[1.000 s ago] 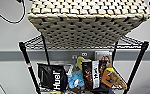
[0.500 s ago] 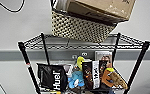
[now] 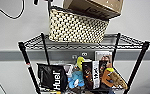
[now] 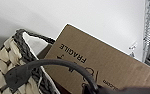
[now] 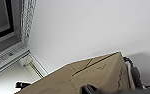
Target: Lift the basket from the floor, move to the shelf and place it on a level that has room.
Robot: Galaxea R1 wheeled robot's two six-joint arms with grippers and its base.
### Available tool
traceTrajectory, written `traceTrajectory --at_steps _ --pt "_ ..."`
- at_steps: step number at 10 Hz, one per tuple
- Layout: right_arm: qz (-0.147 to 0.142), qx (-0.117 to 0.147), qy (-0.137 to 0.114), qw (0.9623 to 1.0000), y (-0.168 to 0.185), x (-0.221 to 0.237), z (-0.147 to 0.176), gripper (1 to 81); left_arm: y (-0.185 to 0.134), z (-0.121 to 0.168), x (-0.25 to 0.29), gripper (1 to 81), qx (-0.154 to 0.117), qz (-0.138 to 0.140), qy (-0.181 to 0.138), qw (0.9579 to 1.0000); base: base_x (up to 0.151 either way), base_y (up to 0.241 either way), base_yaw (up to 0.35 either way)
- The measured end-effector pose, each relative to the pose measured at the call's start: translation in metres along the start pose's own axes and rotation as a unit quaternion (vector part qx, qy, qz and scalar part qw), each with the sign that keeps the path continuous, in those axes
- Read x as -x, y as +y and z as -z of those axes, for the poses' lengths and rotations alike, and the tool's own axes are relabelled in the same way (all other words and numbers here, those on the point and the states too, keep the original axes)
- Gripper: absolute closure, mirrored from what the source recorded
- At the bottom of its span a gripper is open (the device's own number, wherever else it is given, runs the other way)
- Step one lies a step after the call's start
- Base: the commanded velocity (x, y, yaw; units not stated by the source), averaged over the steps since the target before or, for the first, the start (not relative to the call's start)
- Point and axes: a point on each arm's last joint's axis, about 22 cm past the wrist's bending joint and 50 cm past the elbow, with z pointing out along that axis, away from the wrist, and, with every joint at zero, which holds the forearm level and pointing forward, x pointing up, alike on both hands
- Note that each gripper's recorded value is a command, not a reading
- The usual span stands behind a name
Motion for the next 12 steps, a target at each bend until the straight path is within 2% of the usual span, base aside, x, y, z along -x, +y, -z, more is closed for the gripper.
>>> traceTrajectory --at_steps 3,4,9,10,11,12 --pt "-0.007 -0.005 0.0 1.0 0.009 0.005 -0.014 81.1 -0.074 -0.027 0.002 81.1 -0.025 0.037 0.01 0.999 0.0 0.0 0.0" --pt "-0.014 -0.001 0.005 0.9999 0.021 0.003 -0.011 81.1 -0.087 -0.032 -0.002 81.1 -0.021 0.048 0.023 0.9983 0.0 0.0 0.0" --pt "-0.041 0.023 0.024 0.9986 0.086 0.001 -0.015 81.1 -0.078 -0.039 0.005 81.1 -0.018 0.031 0.018 0.9992 0.0 0.0 0.0" --pt "-0.042 0.03 0.016 0.9986 0.095 0.006 -0.02 81.1 -0.077 -0.039 0.005 81.1 -0.018 0.03 0.017 0.9992 0.0 0.0 0.0" --pt "-0.045 0.039 -0.035 0.9976 0.107 0.036 -0.036 81.1 -0.075 -0.041 0.008 81.1 -0.017 0.029 0.013 0.9994 0.0 0.0 0.0" --pt "-0.051 0.037 -0.06 0.9962 0.112 0.056 -0.056 81.1 -0.071 -0.045 0.011 81.1 -0.015 0.025 0.009 0.9995 0.0 0.0 0.0"
